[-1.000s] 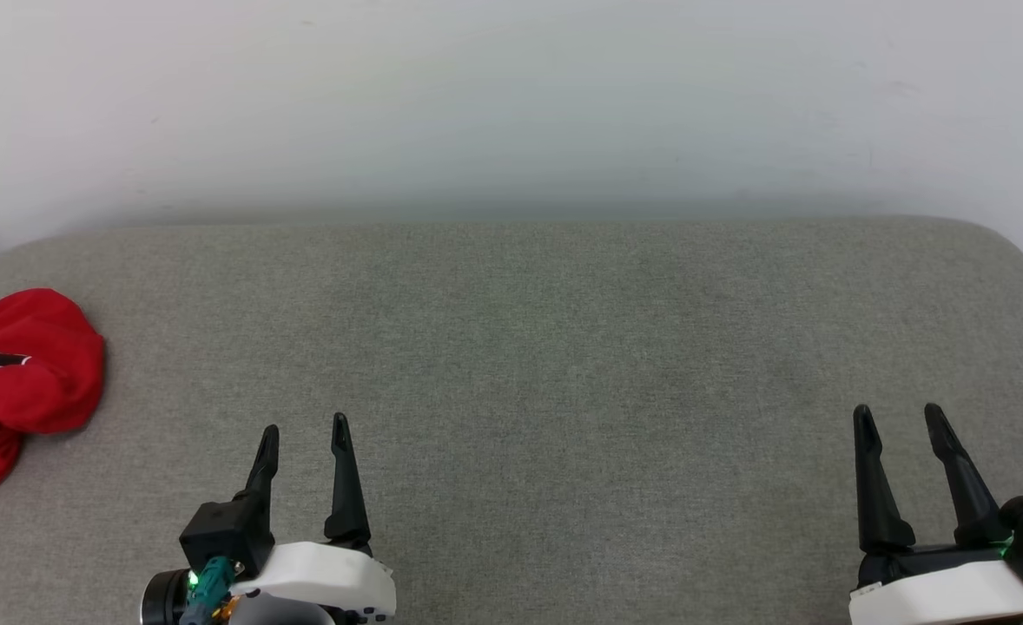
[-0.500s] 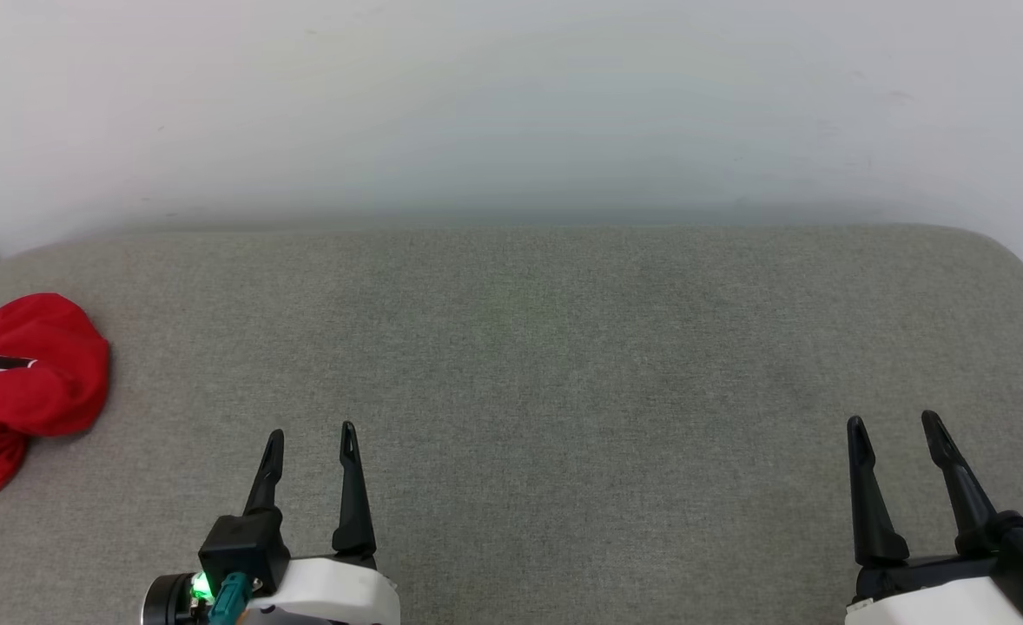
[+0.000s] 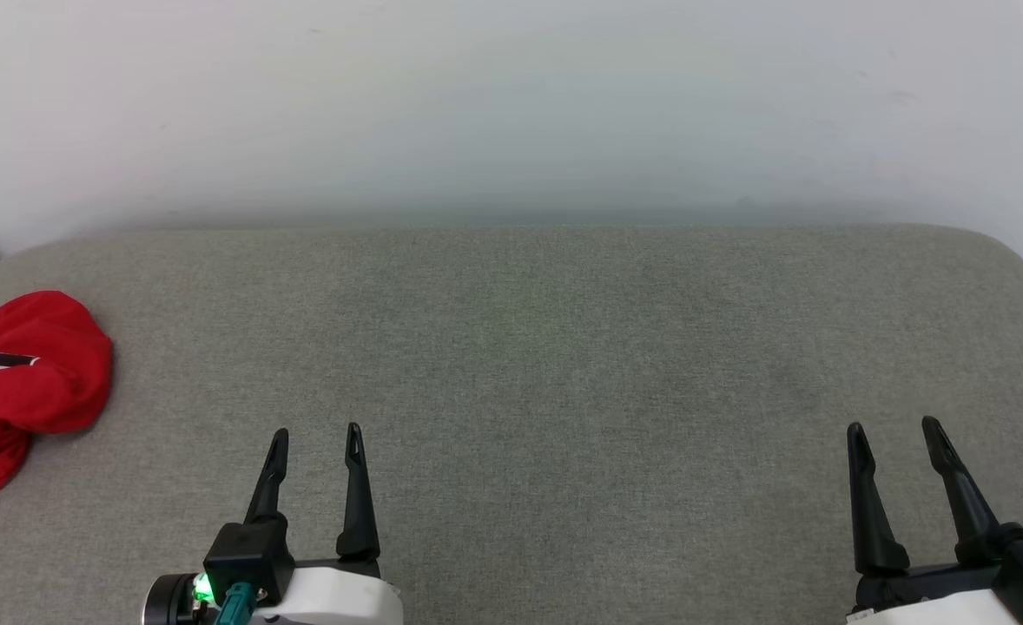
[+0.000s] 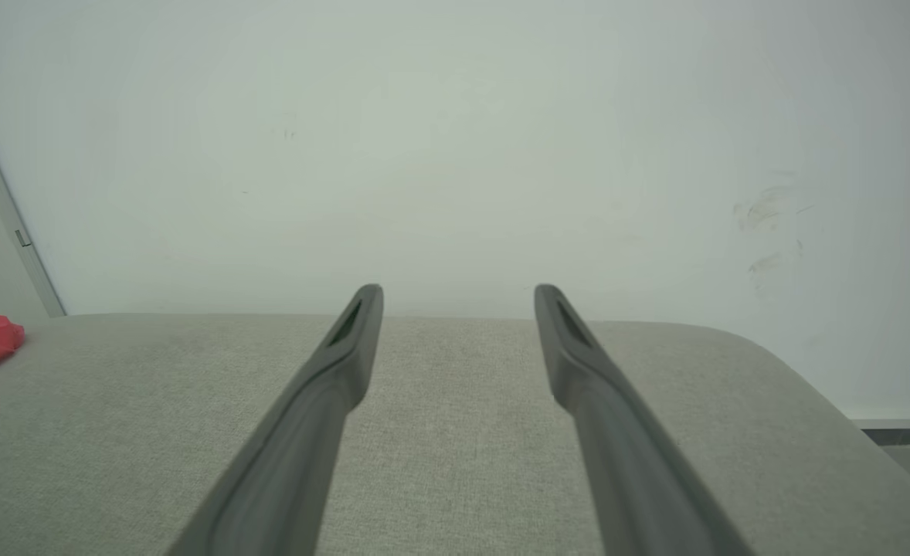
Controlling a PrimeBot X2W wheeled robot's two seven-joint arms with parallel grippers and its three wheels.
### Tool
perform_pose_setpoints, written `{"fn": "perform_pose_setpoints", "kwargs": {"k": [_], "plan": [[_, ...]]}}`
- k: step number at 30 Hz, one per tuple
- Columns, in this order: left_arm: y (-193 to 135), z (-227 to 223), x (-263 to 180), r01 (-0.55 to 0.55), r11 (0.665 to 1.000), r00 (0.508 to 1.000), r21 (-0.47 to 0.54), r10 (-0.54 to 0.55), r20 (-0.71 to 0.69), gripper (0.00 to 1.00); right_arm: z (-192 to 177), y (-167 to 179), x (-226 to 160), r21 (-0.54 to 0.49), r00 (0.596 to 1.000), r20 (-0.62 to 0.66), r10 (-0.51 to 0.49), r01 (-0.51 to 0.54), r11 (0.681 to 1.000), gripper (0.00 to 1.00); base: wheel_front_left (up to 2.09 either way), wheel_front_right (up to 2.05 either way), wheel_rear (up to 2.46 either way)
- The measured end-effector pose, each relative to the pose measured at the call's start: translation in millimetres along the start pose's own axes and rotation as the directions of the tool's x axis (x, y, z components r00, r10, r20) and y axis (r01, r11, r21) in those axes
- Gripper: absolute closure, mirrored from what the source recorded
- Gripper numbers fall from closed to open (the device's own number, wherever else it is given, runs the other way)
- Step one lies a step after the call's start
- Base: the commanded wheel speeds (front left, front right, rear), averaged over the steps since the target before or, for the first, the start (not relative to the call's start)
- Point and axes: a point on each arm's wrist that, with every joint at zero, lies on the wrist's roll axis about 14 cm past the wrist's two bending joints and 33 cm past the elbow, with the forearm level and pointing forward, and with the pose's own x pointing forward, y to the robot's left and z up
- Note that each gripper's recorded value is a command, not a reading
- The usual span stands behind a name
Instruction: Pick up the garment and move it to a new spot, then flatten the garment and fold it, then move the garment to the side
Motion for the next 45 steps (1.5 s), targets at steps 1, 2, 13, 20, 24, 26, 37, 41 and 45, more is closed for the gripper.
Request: {"fn": "perform_pose_setpoints", "kwargs": {"k": [1,2,13,20,24,26,37,41,45], "plan": [[0,0,0,-0.001,1.0,1.0,-0.002,0.001,0.0,0.0,-1,0,-1,0.003,1.0,-0.002,-0.001,0.001,1.0,0.0,0.0,0.0,0.0],[0,0,0,-0.001,1.0,1.0,-0.002,0.001,0.0,0.0,-2,0,-1,0.007,1.0,-0.005,-0.003,0.003,1.0,0.0,0.0,0.0,0.0],[0,-5,-1,0.0,1.0,1.0,-0.018,0.0,-0.015,0.0,-7,-2,-3,0.037,1.0,-0.02,-0.014,0.015,0.999,0.0,0.0,0.0,0.0],[4,-5,-2,-0.014,1.0,1.0,-0.015,0.014,-0.018,0.0,-8,0,-2,0.032,1.0,-0.022,-0.005,0.005,0.999,0.0,0.0,0.0,0.0],[11,-5,-5,-0.035,0.999,0.999,-0.007,0.035,-0.017,0.0,-9,6,2,0.037,1.0,-0.024,0.015,-0.014,0.999,0.0,0.0,0.0,0.0],[16,-3,-6,-0.052,0.999,0.999,0.001,0.052,-0.013,0.0,-9,10,4,0.04,0.999,-0.024,0.029,-0.028,0.999,0.0,0.0,0.0,0.0],[65,4,-26,-0.213,0.976,0.977,0.037,0.213,0.004,0.0,-14,50,25,0.059,0.988,-0.022,0.155,-0.153,0.986,0.0,0.0,0.0,0.0],[85,8,-38,-0.283,0.958,0.959,0.048,0.282,0.014,0.0,-16,69,33,0.067,0.977,-0.019,0.213,-0.212,0.975,0.0,0.0,0.0,0.0],[105,12,-52,-0.35,0.935,0.937,0.057,0.349,0.023,0.0,-18,89,39,0.079,0.962,-0.017,0.273,-0.27,0.96,0.0,0.0,0.0,0.0]]}}
